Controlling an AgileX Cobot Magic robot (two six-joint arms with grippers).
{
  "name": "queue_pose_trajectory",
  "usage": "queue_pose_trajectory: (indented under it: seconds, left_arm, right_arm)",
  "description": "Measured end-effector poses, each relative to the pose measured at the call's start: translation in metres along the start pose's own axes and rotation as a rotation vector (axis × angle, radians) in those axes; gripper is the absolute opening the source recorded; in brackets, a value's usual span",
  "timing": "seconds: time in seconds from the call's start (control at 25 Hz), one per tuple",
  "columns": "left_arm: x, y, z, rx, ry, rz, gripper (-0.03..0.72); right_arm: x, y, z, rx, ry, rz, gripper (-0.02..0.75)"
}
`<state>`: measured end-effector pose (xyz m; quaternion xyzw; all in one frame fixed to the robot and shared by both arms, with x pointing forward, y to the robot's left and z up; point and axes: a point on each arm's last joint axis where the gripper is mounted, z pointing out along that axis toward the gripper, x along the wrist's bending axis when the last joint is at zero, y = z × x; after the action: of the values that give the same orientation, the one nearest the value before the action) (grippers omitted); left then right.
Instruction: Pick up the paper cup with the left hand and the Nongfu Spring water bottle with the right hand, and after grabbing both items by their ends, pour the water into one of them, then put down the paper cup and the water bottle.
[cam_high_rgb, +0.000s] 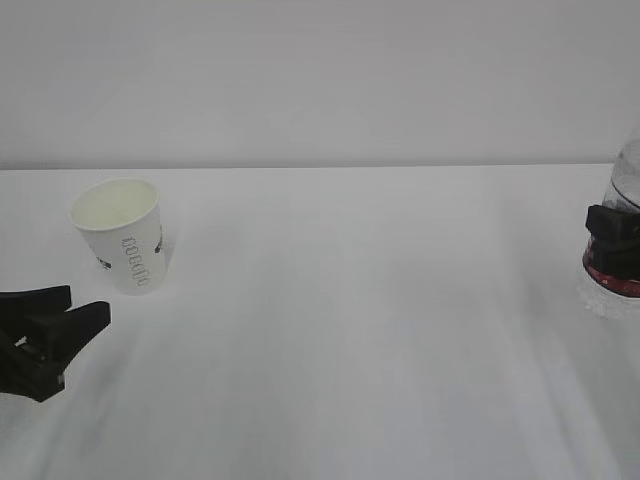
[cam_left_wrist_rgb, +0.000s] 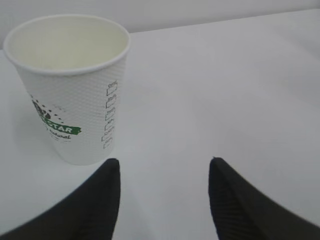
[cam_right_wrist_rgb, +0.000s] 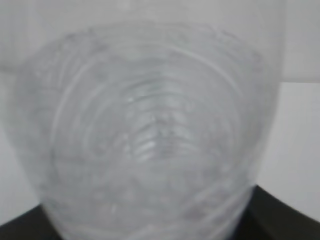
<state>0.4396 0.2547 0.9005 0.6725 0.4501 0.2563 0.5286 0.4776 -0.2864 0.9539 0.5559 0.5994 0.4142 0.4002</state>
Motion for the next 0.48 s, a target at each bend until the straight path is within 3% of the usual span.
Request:
queue_pose_trajectory:
  seconds: [0.28, 0.48]
  left_arm:
    - [0.0006, 0.0001, 0.0, -0.001, 0.006, -0.003, 0.412]
    - [0.0054, 0.001, -0.0002, -0.012, 0.059, -0.028, 0.412]
  right_arm:
    - [0.0, 0.0, 0.0, 0.0, 0.0, -0.027, 0.444]
    - [0.0, 0.0, 0.0, 0.0, 0.0, -0.047, 0.444]
